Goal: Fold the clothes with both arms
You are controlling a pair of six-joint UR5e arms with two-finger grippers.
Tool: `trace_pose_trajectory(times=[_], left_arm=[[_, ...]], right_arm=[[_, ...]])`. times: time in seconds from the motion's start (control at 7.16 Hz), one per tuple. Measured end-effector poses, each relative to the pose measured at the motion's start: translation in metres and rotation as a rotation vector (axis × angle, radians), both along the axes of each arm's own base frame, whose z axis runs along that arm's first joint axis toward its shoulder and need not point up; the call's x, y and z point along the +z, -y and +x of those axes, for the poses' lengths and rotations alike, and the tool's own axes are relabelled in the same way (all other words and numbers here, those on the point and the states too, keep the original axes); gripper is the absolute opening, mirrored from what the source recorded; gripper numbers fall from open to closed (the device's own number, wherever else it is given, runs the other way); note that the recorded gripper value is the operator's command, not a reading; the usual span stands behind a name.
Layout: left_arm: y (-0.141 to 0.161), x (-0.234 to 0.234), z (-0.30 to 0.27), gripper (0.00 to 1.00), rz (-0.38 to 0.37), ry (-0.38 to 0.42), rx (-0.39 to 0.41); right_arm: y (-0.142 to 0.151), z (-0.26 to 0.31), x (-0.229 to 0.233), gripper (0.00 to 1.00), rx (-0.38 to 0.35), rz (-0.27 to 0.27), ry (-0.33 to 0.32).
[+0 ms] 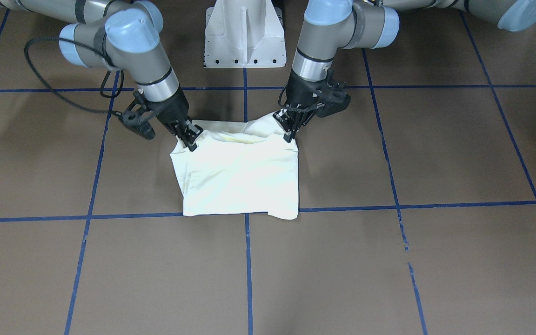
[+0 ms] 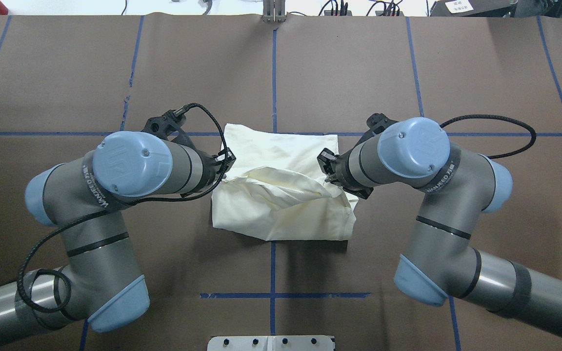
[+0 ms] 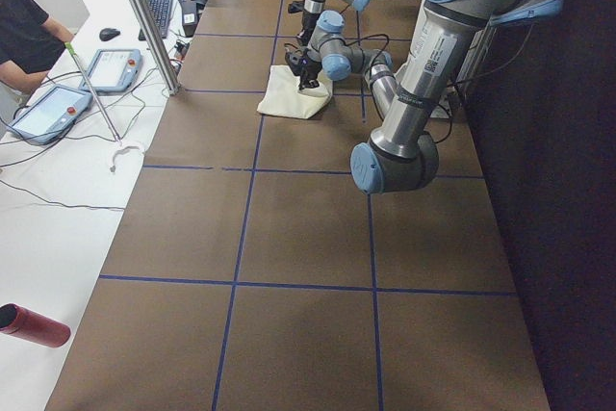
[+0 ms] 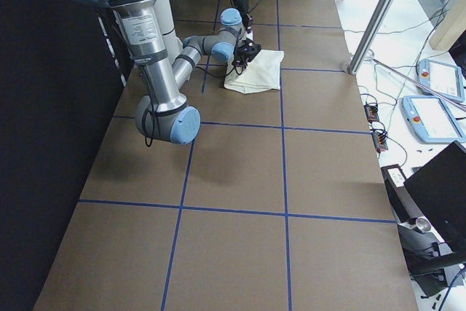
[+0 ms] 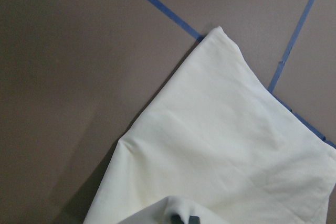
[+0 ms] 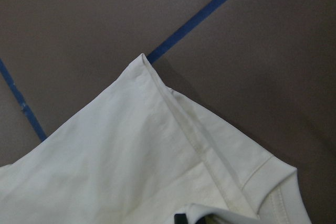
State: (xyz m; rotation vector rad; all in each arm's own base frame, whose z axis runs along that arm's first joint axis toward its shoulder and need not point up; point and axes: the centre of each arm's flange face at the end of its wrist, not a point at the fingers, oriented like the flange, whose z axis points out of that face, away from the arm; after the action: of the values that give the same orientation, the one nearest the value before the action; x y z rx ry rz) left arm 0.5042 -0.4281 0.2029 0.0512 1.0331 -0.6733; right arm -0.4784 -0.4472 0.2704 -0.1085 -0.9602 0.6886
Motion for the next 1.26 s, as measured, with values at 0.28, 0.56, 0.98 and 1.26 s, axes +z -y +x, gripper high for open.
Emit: trace_pose_trajectory(times=[0.28,0.56,0.98,1.26], left_arm=[[0.026,-0.001,0.019,0.00,0.024,0.024,-0.007],[0.050,0.010,0.023,0.51,0.087,0.042,-0.017],[0.072,0.029,-0.026,0.38,0.237,-0.006,0.044],[0.058,0.065,-0.045,0.38,0.289,-0.032,0.084]], right_arm=[[0.032,-0.017,0.011,0.00,-0.011,-0.010,-0.044],[0.058,-0.023,0.018,0.00,-0.027,-0.019,-0.070],[0.076,-0.022,0.029,0.00,-0.055,-0.032,-0.086],[0.090,-0.014,0.027,0.39,-0.053,-0.038,-0.081]])
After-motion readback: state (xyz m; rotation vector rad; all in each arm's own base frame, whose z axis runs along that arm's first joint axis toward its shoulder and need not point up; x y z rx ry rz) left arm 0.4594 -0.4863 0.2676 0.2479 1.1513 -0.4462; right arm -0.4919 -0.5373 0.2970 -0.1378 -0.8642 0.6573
